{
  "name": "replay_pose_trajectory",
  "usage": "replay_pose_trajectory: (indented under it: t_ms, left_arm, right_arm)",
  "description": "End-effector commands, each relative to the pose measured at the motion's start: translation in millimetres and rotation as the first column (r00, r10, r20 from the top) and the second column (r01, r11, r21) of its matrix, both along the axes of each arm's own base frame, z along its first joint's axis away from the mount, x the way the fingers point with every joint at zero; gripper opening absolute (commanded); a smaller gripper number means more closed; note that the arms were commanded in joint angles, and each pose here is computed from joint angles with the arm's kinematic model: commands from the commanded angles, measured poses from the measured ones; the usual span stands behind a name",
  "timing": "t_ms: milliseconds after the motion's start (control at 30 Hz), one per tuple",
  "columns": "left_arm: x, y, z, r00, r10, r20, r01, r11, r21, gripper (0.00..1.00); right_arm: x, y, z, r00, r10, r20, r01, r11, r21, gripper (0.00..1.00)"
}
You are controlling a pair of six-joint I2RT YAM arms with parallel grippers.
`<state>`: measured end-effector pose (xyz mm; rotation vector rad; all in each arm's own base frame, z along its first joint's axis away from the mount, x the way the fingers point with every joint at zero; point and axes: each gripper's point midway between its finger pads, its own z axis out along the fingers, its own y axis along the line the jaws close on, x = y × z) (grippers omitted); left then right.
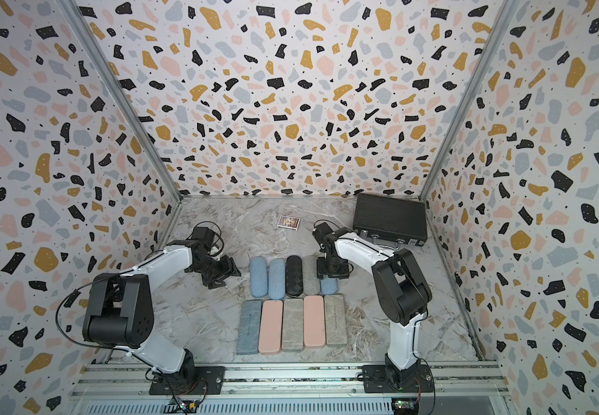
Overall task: Close the glasses case
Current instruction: Move the glasses case to the center of the board, then reset both arms
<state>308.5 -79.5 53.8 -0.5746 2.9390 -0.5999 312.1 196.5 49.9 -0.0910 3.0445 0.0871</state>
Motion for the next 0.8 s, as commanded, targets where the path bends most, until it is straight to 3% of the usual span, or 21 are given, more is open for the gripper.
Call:
replay_pose_trajectory:
  t_ms: [0,300,667,700,733,767]
  left_arm:
    - [16.6,-4.3,20.2,0.997,-0.017,0.069,0.018,1.0,-0.016,0.68]
    - [21.6,0.6,41.4,0.993,-0.019,0.12,0.018,1.0,0.014,0.68]
    - [24.9,20.6,58.6,0.974,-0.011,0.226,-0.018,0.992,0.128,0.73]
    - [26.3,23.0,61.3,0.97,-0.006,0.243,-0.029,0.99,0.137,0.79]
    - [26.7,24.8,62.8,0.967,-0.003,0.253,-0.035,0.988,0.148,1.0]
    - [27.6,27.9,66.4,0.963,0.0,0.27,-0.046,0.986,0.162,0.99]
  right_arm:
    - [2.0,-10.0,30.9,0.997,-0.027,0.074,0.029,0.999,-0.025,0.7]
    - [12.2,-20.3,80.3,0.978,-0.036,0.206,0.043,0.999,-0.025,0.73]
    - [5.5,-76.7,133.1,0.909,-0.067,0.411,0.122,0.986,-0.11,0.78]
    - [3.3,-83.0,137.1,0.9,-0.071,0.43,0.135,0.984,-0.119,0.78]
    - [1.3,-88.3,140.8,0.891,-0.076,0.448,0.146,0.982,-0.124,0.78]
    - [-1.2,-94.3,143.0,0.881,-0.079,0.467,0.157,0.979,-0.13,0.79]
